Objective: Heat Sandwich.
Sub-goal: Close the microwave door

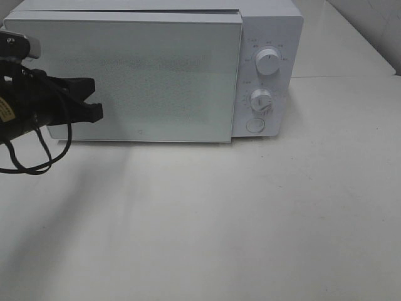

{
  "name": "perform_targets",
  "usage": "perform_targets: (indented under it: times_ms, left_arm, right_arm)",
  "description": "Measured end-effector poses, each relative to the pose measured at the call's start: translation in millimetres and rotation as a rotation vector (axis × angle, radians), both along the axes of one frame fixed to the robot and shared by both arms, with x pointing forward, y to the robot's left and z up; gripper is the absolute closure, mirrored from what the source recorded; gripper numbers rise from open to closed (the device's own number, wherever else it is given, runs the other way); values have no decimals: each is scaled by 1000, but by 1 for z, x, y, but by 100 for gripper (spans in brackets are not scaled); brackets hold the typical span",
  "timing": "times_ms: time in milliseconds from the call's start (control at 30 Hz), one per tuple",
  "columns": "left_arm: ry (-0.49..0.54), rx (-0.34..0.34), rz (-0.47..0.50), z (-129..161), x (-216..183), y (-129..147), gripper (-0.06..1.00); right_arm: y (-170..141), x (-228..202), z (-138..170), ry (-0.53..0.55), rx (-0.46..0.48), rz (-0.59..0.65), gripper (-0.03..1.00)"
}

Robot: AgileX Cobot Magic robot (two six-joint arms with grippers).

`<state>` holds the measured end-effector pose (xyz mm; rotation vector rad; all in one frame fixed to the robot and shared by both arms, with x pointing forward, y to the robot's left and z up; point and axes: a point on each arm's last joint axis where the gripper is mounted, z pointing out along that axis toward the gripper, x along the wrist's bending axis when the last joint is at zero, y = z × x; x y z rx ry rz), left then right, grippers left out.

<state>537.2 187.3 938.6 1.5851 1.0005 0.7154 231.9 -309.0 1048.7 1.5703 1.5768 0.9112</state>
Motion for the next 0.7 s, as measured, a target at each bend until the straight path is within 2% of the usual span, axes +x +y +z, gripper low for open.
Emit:
perform_targets:
  times_ms: [467,700]
  left_arm:
    - [-17,-4,-100,11,21,-54,94]
    - [-29,-30,-131,17,29,-83,94]
  right_arm:
    - [0,0,0,0,0,0,22]
    - [0,0,0,0,0,0,22]
